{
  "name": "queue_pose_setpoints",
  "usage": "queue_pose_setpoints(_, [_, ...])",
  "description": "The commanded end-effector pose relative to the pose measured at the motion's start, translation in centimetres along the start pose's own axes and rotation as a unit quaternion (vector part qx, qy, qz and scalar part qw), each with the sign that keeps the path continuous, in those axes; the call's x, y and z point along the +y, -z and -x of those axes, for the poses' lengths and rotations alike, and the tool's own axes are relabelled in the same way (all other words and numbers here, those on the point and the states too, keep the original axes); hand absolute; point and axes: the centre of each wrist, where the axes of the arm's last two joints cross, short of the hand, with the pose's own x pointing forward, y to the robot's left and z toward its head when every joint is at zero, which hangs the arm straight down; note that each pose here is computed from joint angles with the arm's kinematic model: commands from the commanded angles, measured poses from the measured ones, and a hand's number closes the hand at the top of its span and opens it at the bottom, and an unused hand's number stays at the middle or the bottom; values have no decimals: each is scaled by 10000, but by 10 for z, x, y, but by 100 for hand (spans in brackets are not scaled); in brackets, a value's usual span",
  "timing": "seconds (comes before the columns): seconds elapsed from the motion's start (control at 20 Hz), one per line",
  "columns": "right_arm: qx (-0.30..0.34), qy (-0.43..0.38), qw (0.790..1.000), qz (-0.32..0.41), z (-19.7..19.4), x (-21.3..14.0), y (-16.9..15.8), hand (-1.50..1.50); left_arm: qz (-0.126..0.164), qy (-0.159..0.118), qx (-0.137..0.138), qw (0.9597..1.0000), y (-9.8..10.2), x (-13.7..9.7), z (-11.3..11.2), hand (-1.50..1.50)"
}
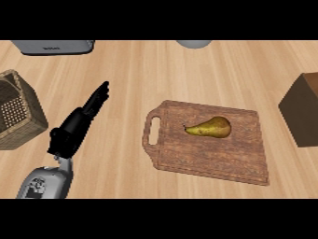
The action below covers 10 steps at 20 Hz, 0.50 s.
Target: Pick the lemon from the cutting board and place it in the cardboard box
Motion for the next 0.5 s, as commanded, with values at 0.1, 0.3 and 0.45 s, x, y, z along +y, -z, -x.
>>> queue_pose_setpoints(0.1, [543,174,9971,510,9,-33,1,150,49,18,-51,10000,-4,-1,-3,0])
queue_pose_setpoints(0.3, [669,103,9964,514,-13,-60,23,150,53,47,-22,10000,7,-7,1,0])
queue_pose_setpoints(0.45, [820,96,9939,737,7,-65,45,150,116,-78,-64,9999,12,-14,11,0])
